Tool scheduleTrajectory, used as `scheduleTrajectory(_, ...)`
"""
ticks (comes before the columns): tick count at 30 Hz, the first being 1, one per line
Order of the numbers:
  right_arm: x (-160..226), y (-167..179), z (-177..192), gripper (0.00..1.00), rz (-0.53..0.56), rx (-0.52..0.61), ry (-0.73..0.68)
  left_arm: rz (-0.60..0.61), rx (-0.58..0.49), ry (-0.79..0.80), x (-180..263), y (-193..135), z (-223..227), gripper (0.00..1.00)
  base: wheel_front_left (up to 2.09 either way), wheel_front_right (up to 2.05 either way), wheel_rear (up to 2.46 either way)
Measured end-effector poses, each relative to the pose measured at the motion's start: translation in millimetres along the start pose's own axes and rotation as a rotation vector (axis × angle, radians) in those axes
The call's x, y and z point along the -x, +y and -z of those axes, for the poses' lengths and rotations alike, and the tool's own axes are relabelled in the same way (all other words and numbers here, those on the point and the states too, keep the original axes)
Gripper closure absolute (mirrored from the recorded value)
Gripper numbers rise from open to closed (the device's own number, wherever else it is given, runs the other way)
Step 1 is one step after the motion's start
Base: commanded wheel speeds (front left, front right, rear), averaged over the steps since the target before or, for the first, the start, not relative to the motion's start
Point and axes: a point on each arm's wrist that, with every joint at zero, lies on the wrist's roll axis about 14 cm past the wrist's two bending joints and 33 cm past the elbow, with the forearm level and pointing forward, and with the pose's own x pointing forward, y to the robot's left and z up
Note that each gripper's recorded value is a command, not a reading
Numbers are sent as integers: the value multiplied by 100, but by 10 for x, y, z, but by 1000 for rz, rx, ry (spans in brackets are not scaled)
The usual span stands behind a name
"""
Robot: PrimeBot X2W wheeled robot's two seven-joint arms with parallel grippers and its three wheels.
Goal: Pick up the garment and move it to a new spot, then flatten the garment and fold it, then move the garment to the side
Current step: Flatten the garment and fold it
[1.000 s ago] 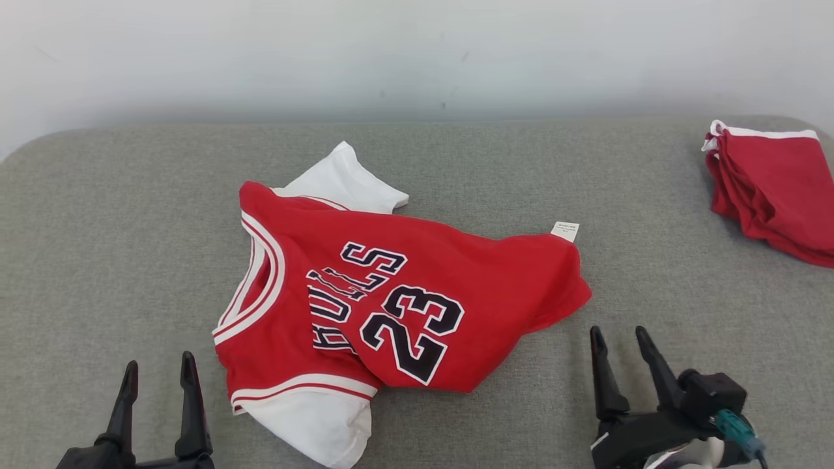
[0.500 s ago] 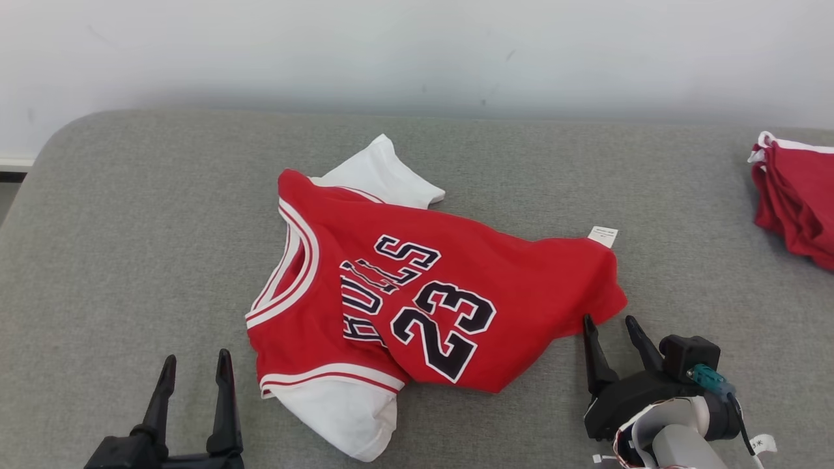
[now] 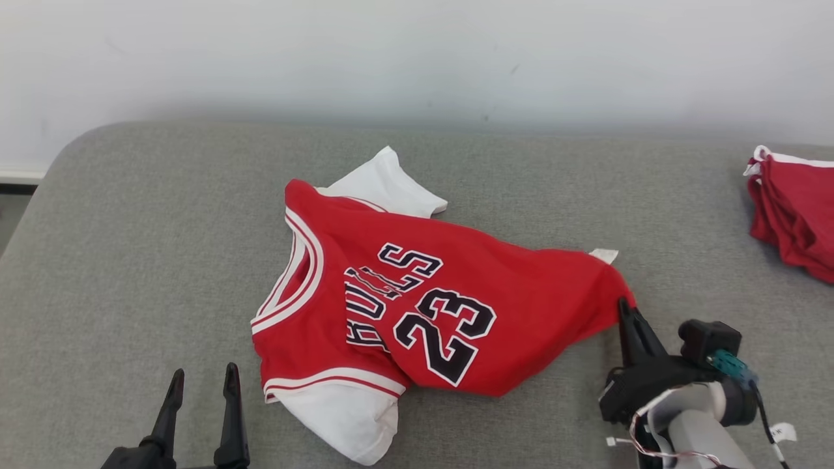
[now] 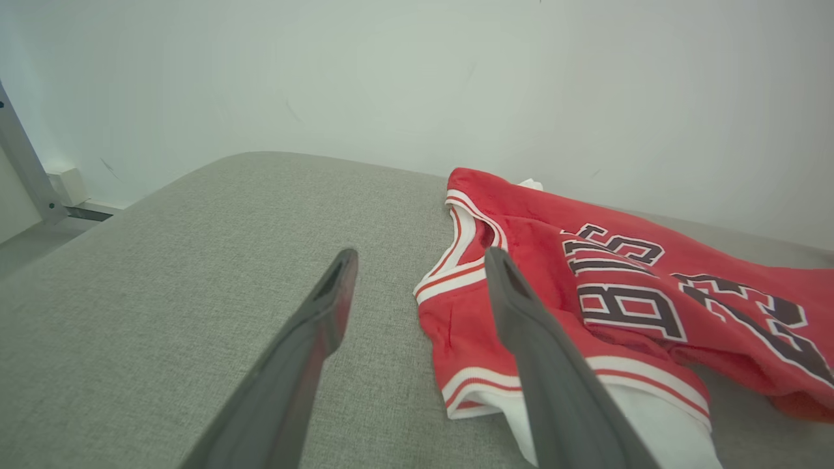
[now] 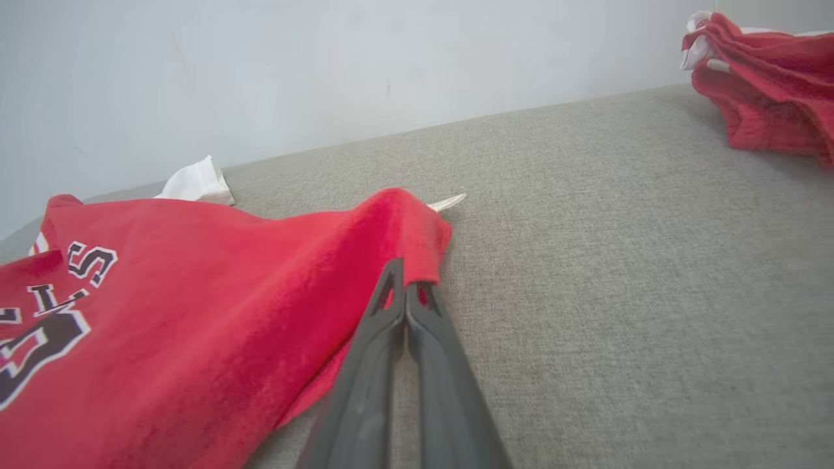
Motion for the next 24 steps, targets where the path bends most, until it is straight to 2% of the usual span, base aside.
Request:
scheduleTrajectory(13, 553, -774, -478, 100, 99, 113, -141, 68, 19, 22, -56, -241, 84, 0, 0, 0, 0)
scheduleTrajectory(19, 517, -812, -725, 100, 84, 136, -183, 76, 29, 41, -99, -280, 150, 0, 0, 0, 0)
scheduleTrajectory(24, 284, -634, -966, 100, 31, 138, -217, 64, 36, 51, -97, -254, 179, 0, 0, 0, 0)
